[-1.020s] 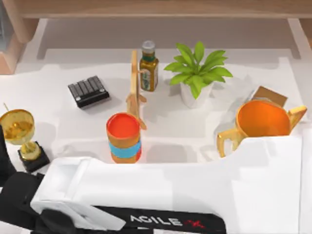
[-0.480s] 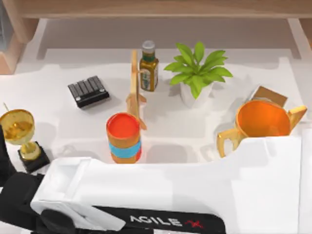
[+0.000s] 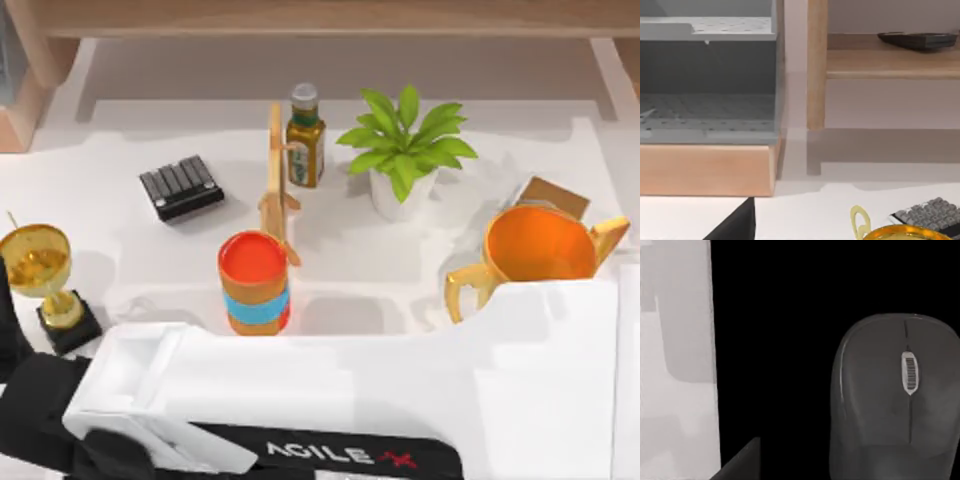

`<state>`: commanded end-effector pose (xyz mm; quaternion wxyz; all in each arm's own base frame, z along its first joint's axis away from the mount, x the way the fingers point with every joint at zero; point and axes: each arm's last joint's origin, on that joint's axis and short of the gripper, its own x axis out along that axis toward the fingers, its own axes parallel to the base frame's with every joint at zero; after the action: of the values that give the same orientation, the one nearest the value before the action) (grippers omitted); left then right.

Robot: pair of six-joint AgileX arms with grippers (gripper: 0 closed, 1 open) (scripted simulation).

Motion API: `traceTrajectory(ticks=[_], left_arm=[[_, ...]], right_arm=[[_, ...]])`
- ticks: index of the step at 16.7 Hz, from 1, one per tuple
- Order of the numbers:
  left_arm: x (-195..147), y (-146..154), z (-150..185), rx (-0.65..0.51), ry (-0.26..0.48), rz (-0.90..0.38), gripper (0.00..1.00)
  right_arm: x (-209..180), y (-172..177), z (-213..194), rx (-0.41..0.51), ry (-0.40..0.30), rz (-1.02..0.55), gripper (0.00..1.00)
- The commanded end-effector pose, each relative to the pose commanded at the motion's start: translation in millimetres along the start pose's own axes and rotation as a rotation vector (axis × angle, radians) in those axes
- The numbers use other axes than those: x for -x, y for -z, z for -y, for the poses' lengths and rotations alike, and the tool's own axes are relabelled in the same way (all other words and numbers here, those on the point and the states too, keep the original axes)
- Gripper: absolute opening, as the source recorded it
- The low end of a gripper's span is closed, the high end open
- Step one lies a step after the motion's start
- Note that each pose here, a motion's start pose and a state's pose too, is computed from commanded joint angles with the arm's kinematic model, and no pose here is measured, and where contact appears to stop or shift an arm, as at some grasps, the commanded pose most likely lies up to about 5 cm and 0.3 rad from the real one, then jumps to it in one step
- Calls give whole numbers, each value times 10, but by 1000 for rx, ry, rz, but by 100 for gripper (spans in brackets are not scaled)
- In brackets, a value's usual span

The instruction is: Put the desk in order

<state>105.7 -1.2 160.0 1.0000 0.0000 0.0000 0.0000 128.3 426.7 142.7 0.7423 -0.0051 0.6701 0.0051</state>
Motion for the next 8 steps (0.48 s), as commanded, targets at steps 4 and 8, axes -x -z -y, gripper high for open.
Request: traceTrajectory(ticks=[4,8], left_arm=[[0,0,0,0,0,0,100],[0,0,0,0,0,0,100]], right_arm=[[99,-303,139,-84,-64,16,100],[306,-971,558,-282,-226,70,100]])
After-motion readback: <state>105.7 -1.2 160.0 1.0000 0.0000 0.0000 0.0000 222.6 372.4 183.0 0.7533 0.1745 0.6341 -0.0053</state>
